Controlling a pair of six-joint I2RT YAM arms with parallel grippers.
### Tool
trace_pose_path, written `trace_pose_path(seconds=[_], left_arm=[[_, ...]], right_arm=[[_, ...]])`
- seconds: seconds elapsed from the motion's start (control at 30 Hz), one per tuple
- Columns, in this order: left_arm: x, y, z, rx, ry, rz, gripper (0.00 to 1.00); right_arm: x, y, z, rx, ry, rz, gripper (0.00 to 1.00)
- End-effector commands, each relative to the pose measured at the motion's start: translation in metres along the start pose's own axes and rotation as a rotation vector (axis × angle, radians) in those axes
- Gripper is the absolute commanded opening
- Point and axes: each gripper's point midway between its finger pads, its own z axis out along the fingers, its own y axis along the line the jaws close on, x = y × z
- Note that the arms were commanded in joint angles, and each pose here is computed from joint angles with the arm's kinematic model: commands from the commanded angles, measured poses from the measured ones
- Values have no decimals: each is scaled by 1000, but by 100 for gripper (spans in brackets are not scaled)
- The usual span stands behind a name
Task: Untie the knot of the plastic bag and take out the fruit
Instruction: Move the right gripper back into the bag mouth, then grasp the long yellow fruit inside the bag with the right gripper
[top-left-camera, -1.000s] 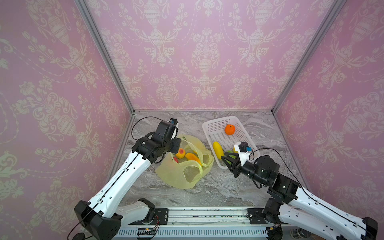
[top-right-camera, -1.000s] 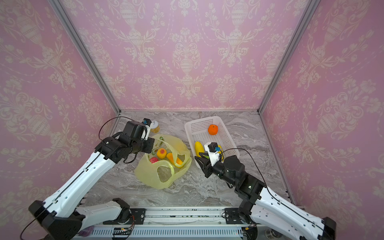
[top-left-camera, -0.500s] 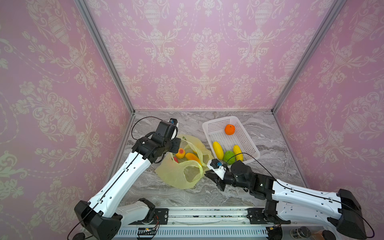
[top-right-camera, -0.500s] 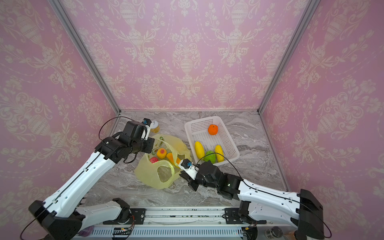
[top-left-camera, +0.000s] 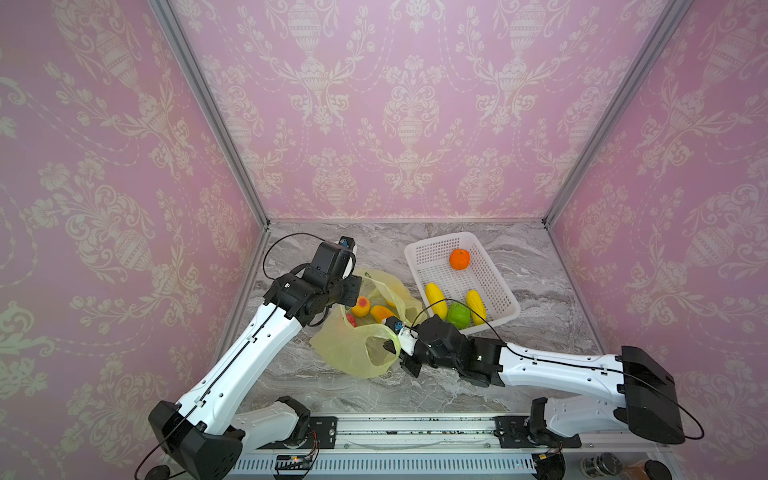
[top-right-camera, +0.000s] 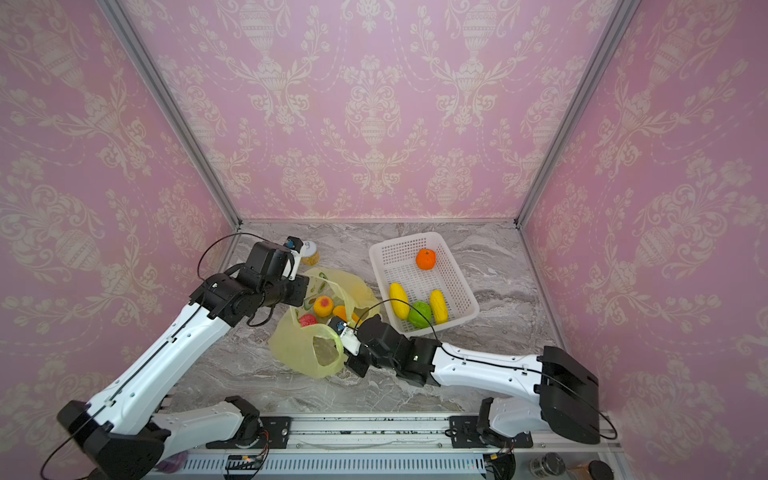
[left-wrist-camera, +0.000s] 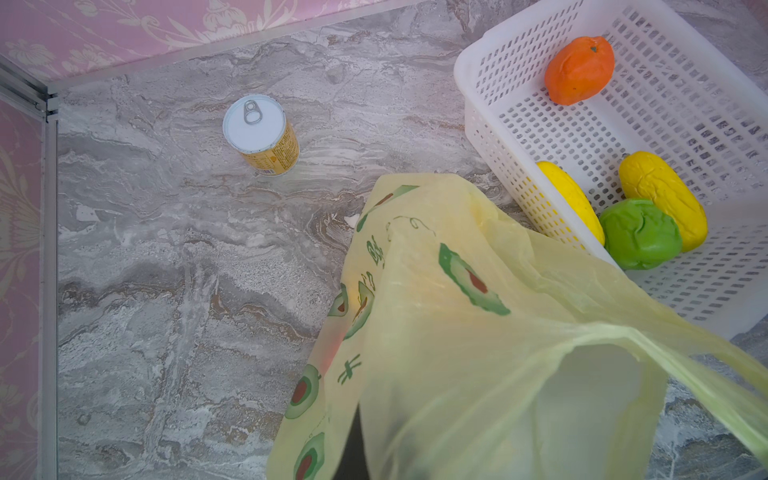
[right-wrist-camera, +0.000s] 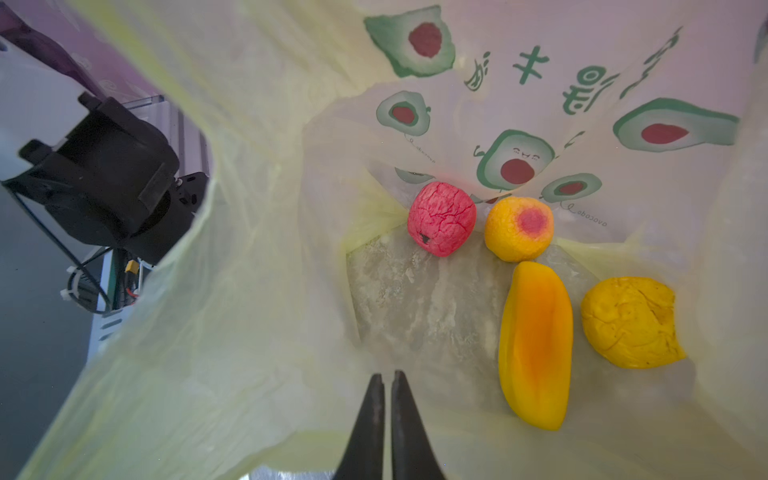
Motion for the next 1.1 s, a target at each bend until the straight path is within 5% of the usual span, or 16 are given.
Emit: trace_pose_path(seconds=[0.0, 0.27, 0.47, 1.07], left_arm=[[7, 1, 2, 9, 28, 10, 0], [6, 2, -4, 12, 3, 8, 0], [6, 1, -6, 20, -2, 6, 0], [6, 0, -5, 23, 3, 8, 0]], right_arm=[[-13, 0, 16, 13, 8, 27, 11], [5, -17, 75, 128, 167, 37, 21], [12, -46, 101, 297, 252, 25, 49], [70, -123, 107, 616, 490, 113, 85]])
